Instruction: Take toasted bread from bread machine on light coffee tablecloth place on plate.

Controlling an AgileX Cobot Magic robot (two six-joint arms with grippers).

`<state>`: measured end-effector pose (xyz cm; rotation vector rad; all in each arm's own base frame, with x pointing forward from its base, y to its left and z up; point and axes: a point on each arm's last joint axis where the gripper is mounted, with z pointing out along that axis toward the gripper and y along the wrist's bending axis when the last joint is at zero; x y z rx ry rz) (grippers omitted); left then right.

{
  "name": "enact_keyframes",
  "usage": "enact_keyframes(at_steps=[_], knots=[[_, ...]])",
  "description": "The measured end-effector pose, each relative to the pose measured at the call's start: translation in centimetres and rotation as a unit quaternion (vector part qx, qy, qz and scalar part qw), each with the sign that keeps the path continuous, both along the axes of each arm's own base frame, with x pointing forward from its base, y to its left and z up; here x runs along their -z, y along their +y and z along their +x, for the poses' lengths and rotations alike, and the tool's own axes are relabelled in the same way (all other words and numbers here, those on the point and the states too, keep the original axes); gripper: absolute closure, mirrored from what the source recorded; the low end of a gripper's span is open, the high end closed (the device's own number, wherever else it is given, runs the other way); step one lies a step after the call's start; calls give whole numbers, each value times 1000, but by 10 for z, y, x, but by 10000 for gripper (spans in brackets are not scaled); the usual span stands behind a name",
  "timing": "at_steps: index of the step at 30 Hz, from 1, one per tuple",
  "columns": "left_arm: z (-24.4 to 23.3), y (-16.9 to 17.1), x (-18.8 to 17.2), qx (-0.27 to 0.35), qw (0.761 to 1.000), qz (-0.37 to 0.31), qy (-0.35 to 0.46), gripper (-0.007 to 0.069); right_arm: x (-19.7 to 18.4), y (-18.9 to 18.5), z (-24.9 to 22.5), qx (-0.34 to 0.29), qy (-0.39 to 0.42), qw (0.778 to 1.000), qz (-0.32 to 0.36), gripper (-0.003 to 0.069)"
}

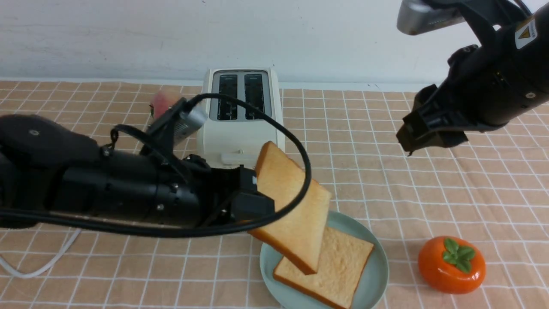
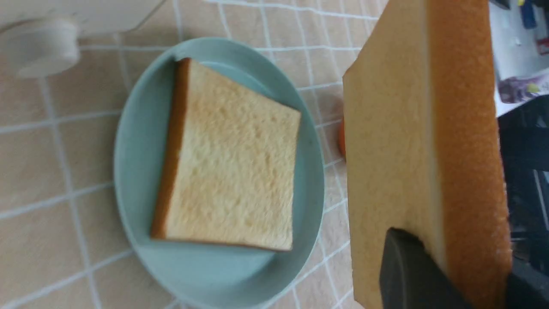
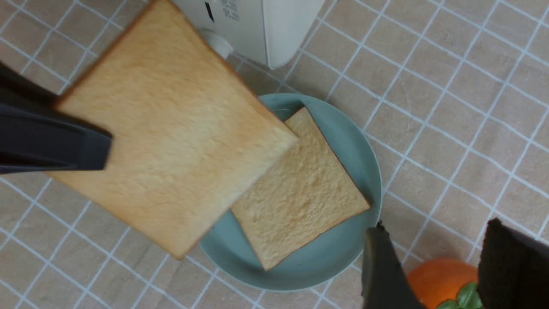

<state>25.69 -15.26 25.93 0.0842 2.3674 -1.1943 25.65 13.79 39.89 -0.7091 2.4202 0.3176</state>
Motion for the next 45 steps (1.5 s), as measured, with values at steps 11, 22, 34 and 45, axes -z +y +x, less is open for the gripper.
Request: enact_keyframes(at_steps=[11, 22, 34, 45], knots=[[16, -42, 73, -15, 997, 21, 70, 526, 1, 0, -1, -1, 7, 1000, 0, 341], [14, -40, 75, -18, 995, 92, 40, 75, 1, 1, -3, -4, 16, 1000, 1, 342], [18, 62, 63, -40, 944, 272, 182, 34, -12, -3, -9, 63, 3, 996, 64, 342], [-34, 74, -12, -68, 964, 225, 124, 450, 34, -53, -55, 230, -87, 965, 87, 440]])
